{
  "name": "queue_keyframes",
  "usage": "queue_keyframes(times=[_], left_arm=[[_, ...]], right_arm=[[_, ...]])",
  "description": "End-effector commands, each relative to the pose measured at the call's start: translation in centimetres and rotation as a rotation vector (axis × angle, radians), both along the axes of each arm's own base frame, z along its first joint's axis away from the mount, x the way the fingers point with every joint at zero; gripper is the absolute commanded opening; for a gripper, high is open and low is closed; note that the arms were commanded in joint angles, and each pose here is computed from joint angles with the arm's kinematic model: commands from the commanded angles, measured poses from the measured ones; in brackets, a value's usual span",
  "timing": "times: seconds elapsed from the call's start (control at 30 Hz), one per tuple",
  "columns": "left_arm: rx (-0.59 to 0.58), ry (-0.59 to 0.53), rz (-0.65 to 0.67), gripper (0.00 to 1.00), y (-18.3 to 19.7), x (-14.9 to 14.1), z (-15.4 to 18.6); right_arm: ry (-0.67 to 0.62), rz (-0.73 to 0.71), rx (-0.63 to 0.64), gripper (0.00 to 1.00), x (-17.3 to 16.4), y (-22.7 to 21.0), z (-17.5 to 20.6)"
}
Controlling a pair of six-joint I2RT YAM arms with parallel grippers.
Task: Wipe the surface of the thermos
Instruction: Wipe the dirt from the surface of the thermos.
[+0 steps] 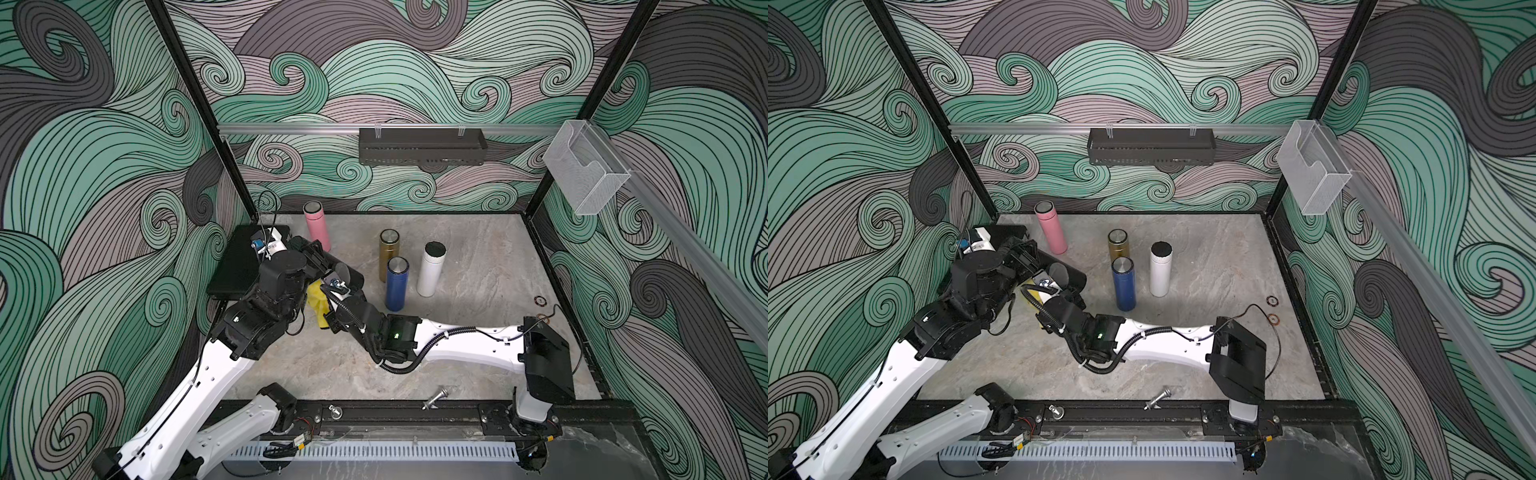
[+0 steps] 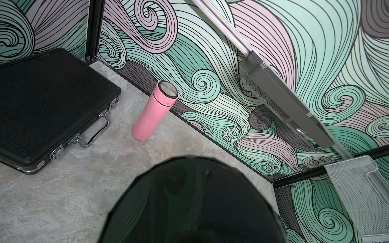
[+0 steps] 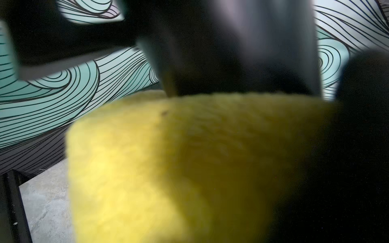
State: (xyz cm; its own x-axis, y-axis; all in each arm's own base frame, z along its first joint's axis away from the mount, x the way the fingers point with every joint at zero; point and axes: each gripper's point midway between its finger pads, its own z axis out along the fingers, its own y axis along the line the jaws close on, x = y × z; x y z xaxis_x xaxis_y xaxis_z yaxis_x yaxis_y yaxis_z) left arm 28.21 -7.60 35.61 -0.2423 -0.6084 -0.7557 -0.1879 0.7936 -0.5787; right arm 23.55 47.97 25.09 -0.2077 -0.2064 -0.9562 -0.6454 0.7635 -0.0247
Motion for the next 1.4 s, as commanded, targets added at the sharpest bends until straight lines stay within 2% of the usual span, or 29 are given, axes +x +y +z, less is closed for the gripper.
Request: queue_keyframes(times=[0.0, 0.2, 0.27, 0.33, 0.43, 0.53, 0.6, 0.7, 0.87, 1.07, 1.37], left_arm=[[0.002, -0.071, 0.048, 0.00, 1.5, -1.0, 2.4], [0.054, -0.093, 0.101, 0.00, 3.2, -1.7, 2.7], [0.066, -0.101, 0.101, 0.00, 3.4, -1.9, 3.0], [0.073, -0.109, 0.096, 0.00, 3.6, -2.2, 3.4], [0.081, -0.133, 0.044, 0.00, 3.3, -2.8, 4.2], [0.065, -0.180, -0.053, 0.00, 2.3, -3.5, 5.5], [0.052, -0.187, -0.109, 0.00, 1.8, -4.1, 6.3], [0.020, -0.208, -0.169, 0.00, 1.1, -4.8, 7.7], [-0.047, -0.248, -0.253, 0.00, -0.2, -5.3, 9.2], [-0.166, -0.278, -0.433, 0.00, -4.0, -4.6, 10.0], [-0.292, -0.265, -0.648, 0.00, -8.1, -3.6, 9.9]], right_arm=[[0.044, -0.109, 0.081, 0.00, 1.5, -3.1, 1.0], [0.147, -0.105, 0.060, 0.00, 0.3, -5.9, -0.2], [0.190, -0.044, 0.052, 0.00, -0.9, -6.3, 0.1], [0.249, 0.076, 0.054, 0.00, -3.1, -6.1, 0.7], [0.352, 0.237, 0.082, 0.00, -6.3, -6.4, 1.2], [0.503, 0.317, 0.097, 0.00, -8.6, -7.8, 0.5], [0.589, 0.319, 0.087, 0.00, -9.6, -9.1, -0.3], [0.646, 0.309, 0.066, 0.00, -10.7, -11.0, -1.4], [0.677, 0.259, 0.058, 0.00, -11.6, -14.6, -2.7], [0.672, 0.150, 0.112, 0.00, -10.1, -17.9, -4.1], [0.581, 0.048, 0.297, 0.00, -7.3, -21.7, -1.5]])
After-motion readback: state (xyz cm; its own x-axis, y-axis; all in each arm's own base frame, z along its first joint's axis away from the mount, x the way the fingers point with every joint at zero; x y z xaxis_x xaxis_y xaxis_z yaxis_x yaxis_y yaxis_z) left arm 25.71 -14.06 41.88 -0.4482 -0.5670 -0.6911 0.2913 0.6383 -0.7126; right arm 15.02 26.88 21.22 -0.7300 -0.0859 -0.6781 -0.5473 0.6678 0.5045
